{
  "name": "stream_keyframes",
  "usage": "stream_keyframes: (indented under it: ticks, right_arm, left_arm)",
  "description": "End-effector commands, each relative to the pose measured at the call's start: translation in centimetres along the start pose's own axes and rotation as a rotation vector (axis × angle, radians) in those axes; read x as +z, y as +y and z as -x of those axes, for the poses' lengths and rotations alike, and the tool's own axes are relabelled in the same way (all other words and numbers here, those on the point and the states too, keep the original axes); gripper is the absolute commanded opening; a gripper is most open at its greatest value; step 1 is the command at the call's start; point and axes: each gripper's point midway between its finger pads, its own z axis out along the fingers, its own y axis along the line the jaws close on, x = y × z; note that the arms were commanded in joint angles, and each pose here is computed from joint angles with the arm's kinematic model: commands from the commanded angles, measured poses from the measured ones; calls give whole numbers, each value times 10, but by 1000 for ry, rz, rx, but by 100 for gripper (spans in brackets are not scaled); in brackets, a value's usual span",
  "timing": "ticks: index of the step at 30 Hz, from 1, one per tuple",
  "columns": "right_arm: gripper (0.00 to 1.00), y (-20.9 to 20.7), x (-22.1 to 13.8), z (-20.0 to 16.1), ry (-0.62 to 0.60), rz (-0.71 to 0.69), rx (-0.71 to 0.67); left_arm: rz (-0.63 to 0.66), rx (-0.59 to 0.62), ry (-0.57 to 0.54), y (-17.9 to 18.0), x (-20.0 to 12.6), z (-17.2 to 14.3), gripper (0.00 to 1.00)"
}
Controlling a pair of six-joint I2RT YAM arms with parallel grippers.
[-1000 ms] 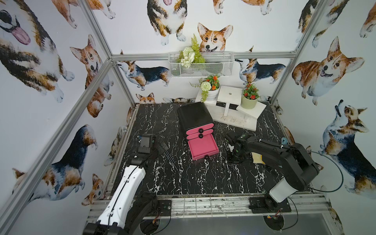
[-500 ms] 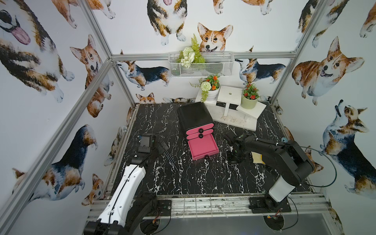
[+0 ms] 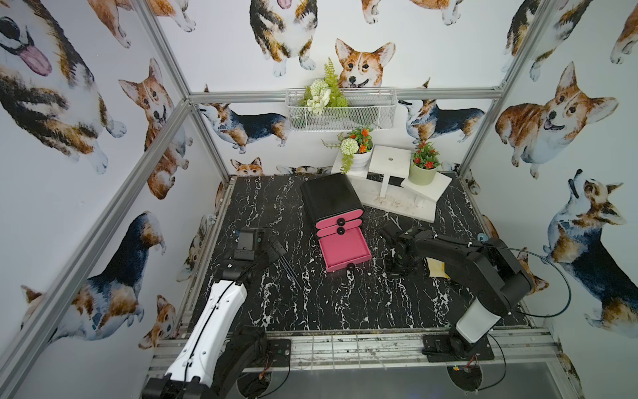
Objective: Please place the pencils in the drawer according to their color
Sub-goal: Pick up the pencil from the center of the board.
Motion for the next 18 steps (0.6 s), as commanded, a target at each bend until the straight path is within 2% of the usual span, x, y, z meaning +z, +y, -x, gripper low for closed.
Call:
stream_keyframes:
  ticks: [1,10,18]
  right_arm:
    - [0,8,3,0,-22,37,3]
    - [0,57,-83,-9,-106,412,-22]
    - [0,112,-119,-28,0,759,-26]
  left_arm:
    - [-6,7,-9,-2,-1,2,100]
    - [-3,6,-14,-1,-1,3,100]
    - [-1,6,-13,-1,0,3,100]
